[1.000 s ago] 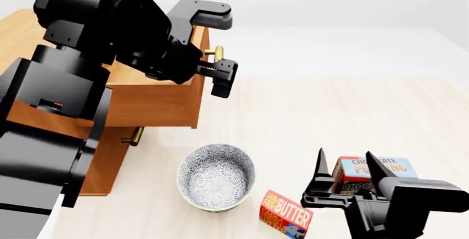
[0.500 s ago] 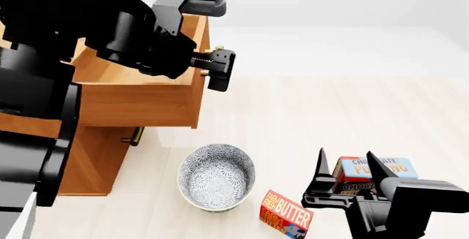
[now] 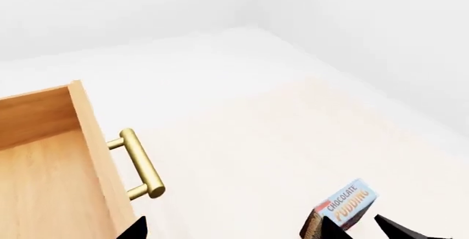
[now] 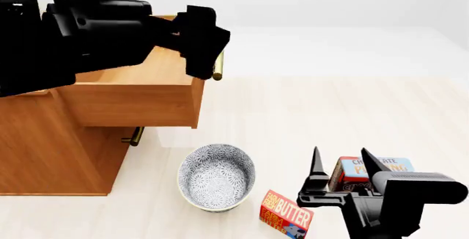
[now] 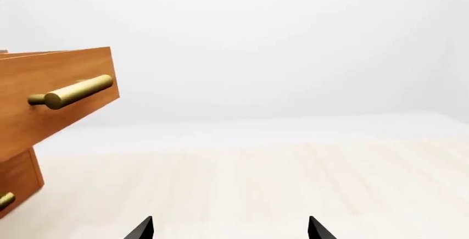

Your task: Put the butter at the back in the top drawer of the cabinet and close it.

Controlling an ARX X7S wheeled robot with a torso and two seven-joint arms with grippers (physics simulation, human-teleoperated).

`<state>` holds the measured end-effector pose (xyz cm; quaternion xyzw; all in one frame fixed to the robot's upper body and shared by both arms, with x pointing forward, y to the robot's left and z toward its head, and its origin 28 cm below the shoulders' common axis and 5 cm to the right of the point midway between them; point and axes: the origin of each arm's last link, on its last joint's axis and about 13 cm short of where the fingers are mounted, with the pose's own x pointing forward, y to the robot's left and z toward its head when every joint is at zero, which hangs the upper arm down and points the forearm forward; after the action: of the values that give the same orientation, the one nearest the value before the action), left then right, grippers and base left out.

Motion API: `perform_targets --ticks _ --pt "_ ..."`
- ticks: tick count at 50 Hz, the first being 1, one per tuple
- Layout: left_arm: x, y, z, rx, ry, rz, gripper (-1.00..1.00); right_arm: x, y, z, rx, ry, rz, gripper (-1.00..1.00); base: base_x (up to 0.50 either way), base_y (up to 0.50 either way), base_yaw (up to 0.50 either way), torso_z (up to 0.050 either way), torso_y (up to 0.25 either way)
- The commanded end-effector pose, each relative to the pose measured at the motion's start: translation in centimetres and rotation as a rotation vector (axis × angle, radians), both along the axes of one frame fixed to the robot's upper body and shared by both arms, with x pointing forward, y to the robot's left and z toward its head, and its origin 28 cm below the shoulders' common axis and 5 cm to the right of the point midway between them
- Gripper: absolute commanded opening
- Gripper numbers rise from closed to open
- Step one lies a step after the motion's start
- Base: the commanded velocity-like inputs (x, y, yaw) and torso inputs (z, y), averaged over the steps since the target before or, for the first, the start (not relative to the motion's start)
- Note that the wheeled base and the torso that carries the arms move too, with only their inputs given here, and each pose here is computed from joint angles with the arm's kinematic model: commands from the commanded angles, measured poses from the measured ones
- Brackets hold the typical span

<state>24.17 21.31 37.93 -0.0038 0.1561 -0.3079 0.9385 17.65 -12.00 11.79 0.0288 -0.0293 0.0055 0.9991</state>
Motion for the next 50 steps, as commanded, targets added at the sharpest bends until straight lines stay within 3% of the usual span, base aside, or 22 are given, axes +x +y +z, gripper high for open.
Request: perform_targets --ticks 1,9,19,26,36,50 --pt "-5.9 1.7 -2.4 -0.014 -0.107 -0.004 1.00 -0.1 -0.1 1.2 -0.046 0.030 0.037 1.00 0.00 0.00 0.00 0.000 0.000" --pt "-9.8 2.6 -5.3 -0.023 -0.192 -0.003 1.00 -1.2 -1.0 4.0 -0.155 0.139 0.184 1.00 0.00 0.00 0.00 0.000 0.000" --pt "-12.6 3.2 -7.4 -0.047 -0.265 0.007 1.00 -1.5 -2.7 7.2 -0.259 0.331 0.372 1.00 0.00 0.00 0.00 0.000 0.000" --pt "-13.3 3.9 -7.5 -0.062 -0.272 0.017 1.00 -0.7 -3.4 9.0 -0.355 0.489 0.518 1.00 0.00 0.00 0.00 0.000 0.000" --pt "-13.2 4.3 -8.0 -0.084 -0.249 0.023 1.00 0.2 -4.0 11.4 -0.504 0.748 0.613 1.00 0.00 0.00 0.00 0.000 0.000" --pt "-13.1 4.5 -8.1 -0.092 -0.237 0.022 1.00 3.0 -4.1 12.8 -0.586 1.065 0.711 1.00 0.00 0.00 0.00 0.000 0.000"
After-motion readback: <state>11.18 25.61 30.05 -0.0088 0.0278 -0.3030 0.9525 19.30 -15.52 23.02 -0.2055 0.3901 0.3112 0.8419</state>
